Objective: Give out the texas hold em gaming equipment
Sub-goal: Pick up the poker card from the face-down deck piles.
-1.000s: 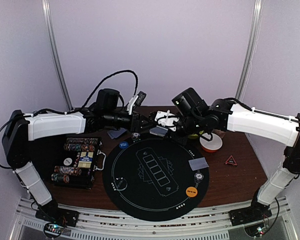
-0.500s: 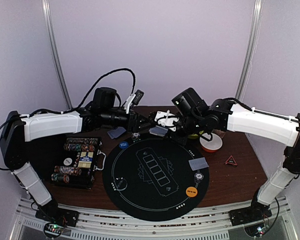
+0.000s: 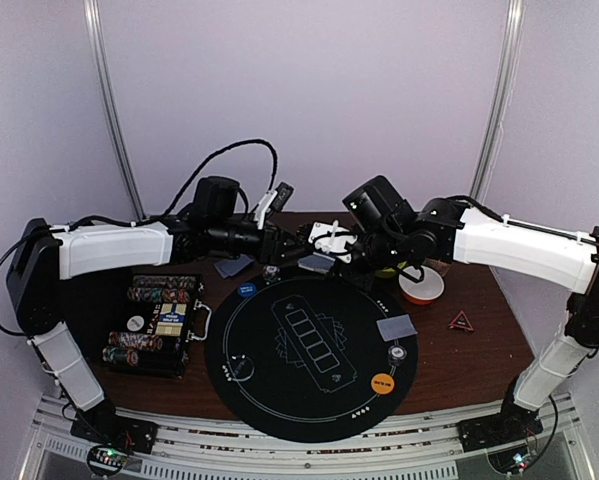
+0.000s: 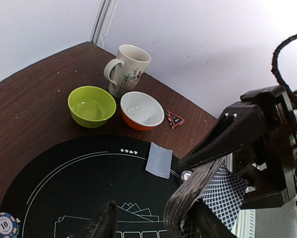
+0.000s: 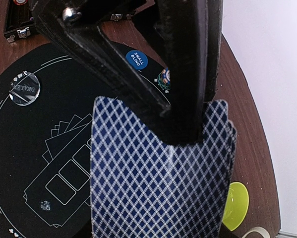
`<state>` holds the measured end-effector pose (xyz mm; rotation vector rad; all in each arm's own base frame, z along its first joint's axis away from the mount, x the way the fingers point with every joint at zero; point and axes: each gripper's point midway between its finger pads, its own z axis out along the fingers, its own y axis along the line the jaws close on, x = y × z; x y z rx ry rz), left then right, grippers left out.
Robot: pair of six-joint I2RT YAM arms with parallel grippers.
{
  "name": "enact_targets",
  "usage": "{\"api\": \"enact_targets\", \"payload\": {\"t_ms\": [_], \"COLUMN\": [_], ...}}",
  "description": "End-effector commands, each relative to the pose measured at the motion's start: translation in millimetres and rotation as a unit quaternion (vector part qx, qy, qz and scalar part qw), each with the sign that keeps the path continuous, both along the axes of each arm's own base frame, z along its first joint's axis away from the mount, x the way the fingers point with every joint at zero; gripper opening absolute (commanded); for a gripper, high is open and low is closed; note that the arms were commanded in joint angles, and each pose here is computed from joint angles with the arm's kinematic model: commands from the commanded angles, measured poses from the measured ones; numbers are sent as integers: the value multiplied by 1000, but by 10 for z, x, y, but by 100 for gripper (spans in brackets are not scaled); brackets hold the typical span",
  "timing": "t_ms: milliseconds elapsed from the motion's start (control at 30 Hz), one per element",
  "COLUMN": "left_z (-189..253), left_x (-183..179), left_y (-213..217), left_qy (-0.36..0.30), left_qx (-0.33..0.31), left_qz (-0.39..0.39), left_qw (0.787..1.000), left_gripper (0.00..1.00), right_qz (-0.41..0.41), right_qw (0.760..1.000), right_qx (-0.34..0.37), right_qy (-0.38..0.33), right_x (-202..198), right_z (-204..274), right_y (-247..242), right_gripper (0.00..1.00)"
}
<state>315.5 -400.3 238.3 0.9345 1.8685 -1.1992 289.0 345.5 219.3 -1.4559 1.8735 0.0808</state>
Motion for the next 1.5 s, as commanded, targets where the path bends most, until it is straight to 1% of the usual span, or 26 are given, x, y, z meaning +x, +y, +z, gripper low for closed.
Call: {"api": "enact_targets", "payload": {"t_ms": [0,67,233,300,400,533,700,833,933,1233,1467], "left_z": [112,143,193,204,206,259,342,380,383,459,636], "left_x": [2,12,72,68,57,-3,-90,-173,-190,-215,-228], "left_y": [-50,-25,71,87,98,78,58,41,42,111,246], "left_qy": [-19,-25,-34,-36,-36,-37,-40,-38,-35,-38,-19], "left_qx": [-10,-9,-3,-2,-1,-10,-25,-37,-38,-40,-80], "left_qz": [-12,-2,22,24,23,6,-18,-40,-43,-38,-41], "left_qw": [1000,1000,999,999,999,999,999,998,998,998,996], "left_gripper": [47,43,42,41,36,35,22,14,1,0,0], "right_qz": [2,0,-1,-1,-1,-1,-2,-3,-3,-16,-31], "right_qw": [1000,1000,1000,1000,1000,1000,1000,1000,1000,1000,999], "right_qx": [12,12,9,7,7,7,4,3,2,-3,2], "right_qy": [-17,-17,-19,-19,-21,-22,-22,-23,-24,-25,-25], "right_x": [27,27,23,26,30,34,41,47,45,88,141], "right_z": [123,127,119,116,124,126,118,121,120,95,80], "right_y": [46,38,15,8,9,13,9,0,-4,-105,-218], "right_gripper": [50,50,50,50,50,50,50,50,50,50,50]}}
